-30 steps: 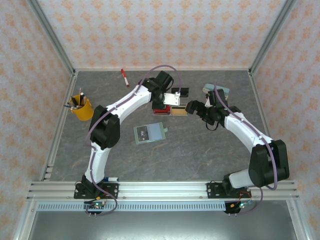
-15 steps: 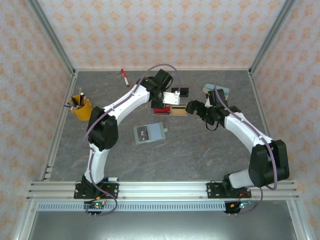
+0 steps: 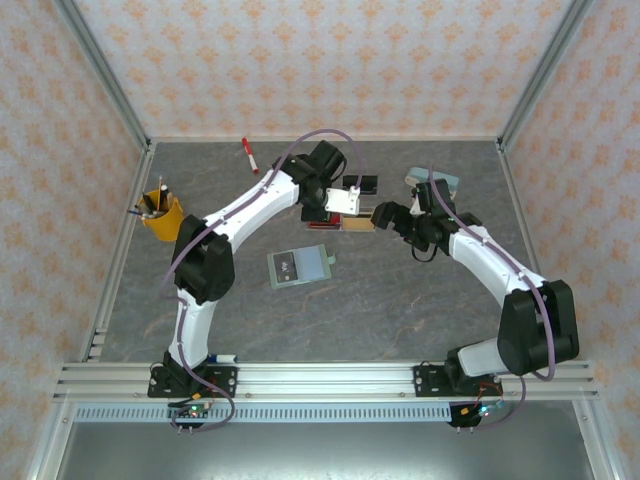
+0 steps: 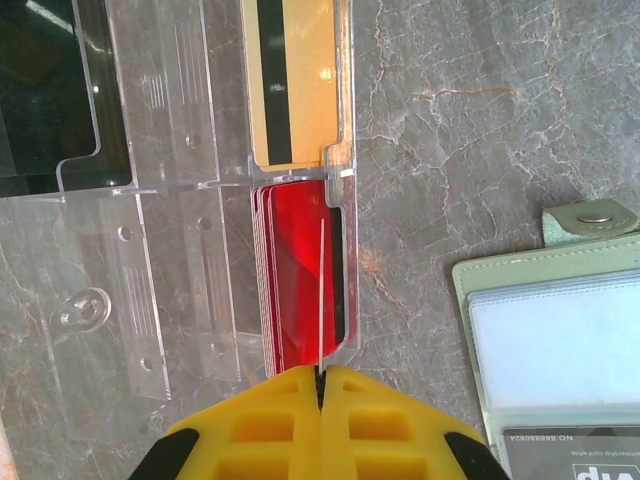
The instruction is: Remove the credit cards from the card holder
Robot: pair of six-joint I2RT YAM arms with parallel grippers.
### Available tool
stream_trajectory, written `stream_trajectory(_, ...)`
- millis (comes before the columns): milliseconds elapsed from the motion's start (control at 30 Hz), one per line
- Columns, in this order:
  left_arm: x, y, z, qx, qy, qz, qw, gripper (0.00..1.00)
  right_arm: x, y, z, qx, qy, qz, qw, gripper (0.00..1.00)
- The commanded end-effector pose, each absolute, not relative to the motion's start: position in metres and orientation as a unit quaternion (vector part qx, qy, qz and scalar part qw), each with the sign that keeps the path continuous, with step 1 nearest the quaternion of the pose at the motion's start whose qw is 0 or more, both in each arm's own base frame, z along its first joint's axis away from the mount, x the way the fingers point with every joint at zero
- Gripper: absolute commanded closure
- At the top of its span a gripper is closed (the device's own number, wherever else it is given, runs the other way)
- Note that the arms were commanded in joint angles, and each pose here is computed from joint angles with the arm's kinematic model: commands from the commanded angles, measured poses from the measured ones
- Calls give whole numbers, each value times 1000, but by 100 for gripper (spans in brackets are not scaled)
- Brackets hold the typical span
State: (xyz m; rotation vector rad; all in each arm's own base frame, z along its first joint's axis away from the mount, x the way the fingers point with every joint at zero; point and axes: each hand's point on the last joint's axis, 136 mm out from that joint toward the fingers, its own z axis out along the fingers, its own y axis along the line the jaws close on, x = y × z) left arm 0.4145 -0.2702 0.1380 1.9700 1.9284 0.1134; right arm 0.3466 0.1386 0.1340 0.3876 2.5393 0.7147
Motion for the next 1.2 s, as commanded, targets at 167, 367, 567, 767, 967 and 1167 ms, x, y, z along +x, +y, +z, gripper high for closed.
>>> stream_trajectory(167, 426, -279, 124, 692, 697, 37, 184, 100, 343, 134, 138, 149, 923, 256, 244, 0)
stream_trajectory(367, 436, -279, 113, 690, 700, 55, 178, 100, 342, 134, 139, 147, 924, 255, 245, 0)
stream_trajectory(567, 445, -276, 104, 685, 704, 73, 174, 100, 341, 134, 139, 146, 925, 254, 244, 0)
stream_trajectory(767, 449, -280, 95, 682, 707, 70, 175, 100, 341, 134, 139, 146, 925, 254, 242, 0)
stream_trajectory(967, 451, -287, 96, 678, 709, 57, 185, 100, 341, 134, 140, 147, 925, 255, 242, 0)
stream_trajectory(1167, 458, -283, 110, 661, 721, 72, 198, 79, 340, 133, 141, 146, 925, 252, 243, 0)
